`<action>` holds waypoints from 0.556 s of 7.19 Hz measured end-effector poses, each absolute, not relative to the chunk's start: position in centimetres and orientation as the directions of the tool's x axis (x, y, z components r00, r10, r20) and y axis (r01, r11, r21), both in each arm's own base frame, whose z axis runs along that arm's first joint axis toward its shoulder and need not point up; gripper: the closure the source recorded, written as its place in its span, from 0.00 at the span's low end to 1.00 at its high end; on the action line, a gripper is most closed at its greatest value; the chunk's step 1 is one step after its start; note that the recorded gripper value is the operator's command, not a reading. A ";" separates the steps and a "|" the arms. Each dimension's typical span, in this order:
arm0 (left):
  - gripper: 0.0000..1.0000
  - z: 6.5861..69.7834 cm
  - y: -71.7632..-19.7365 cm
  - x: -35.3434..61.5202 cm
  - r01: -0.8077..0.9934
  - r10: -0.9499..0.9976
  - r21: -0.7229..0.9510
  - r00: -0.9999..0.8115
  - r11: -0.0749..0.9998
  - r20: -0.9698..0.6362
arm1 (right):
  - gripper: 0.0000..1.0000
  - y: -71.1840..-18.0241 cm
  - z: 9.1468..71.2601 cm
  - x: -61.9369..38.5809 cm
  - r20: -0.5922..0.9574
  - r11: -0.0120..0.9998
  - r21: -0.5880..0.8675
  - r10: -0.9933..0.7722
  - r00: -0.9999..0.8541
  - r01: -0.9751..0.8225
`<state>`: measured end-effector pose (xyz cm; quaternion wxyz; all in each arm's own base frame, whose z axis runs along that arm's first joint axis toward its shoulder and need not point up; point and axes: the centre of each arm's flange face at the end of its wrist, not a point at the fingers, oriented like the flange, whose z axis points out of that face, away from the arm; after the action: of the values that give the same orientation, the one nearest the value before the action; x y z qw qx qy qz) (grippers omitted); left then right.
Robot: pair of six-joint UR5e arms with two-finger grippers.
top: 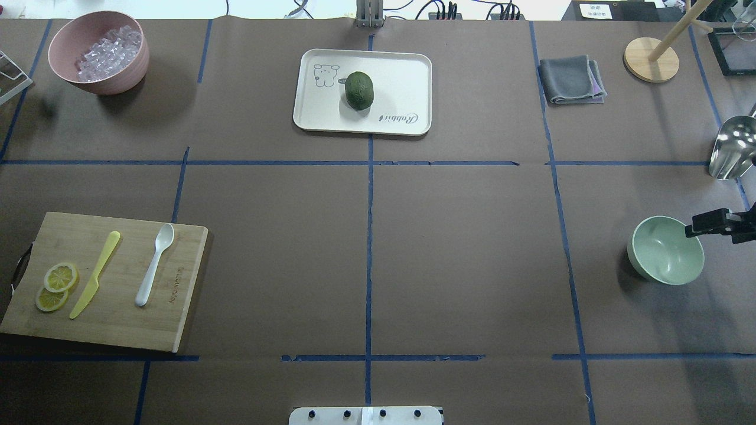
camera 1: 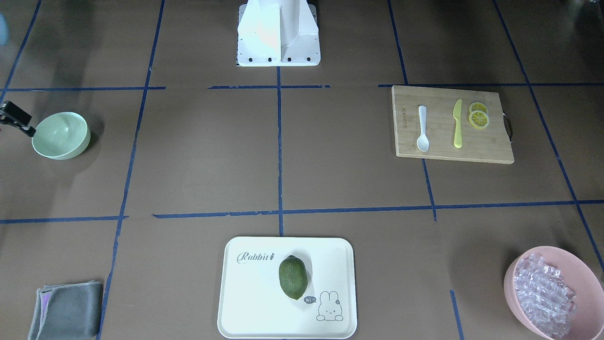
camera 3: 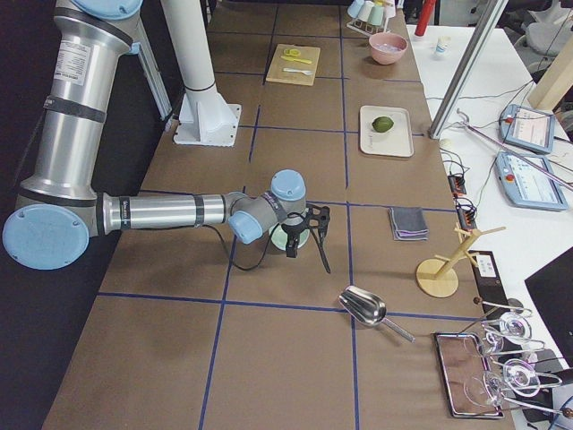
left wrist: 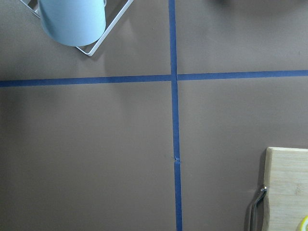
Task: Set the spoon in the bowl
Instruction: 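Lower the right gripper to the pale green bowl rim and grasp it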
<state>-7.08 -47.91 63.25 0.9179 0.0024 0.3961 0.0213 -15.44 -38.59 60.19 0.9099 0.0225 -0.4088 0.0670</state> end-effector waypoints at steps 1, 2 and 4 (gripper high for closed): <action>0.00 63.2 -47.9 -7.1 -0.037 0.041 0.021 0.685 0.999 -0.727 | 0.00 -37.7 61.3 -16.9 0.736 0.992 -0.006 0.092 0.671 -0.129; 0.00 63.2 -47.9 -7.1 -0.037 0.041 0.022 0.685 0.999 -0.727 | 0.01 -37.1 62.0 -17.9 0.727 0.993 -0.004 0.085 0.681 -0.119; 0.00 63.2 -48.0 -7.1 -0.037 0.042 0.023 0.684 0.999 -0.728 | 0.88 -36.7 62.4 -18.5 0.723 0.994 -0.006 0.080 0.687 -0.110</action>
<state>-7.07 -47.98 63.17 0.9177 0.0030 0.3966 0.0214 -18.46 -36.73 62.45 0.9181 0.0191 -0.3925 0.0518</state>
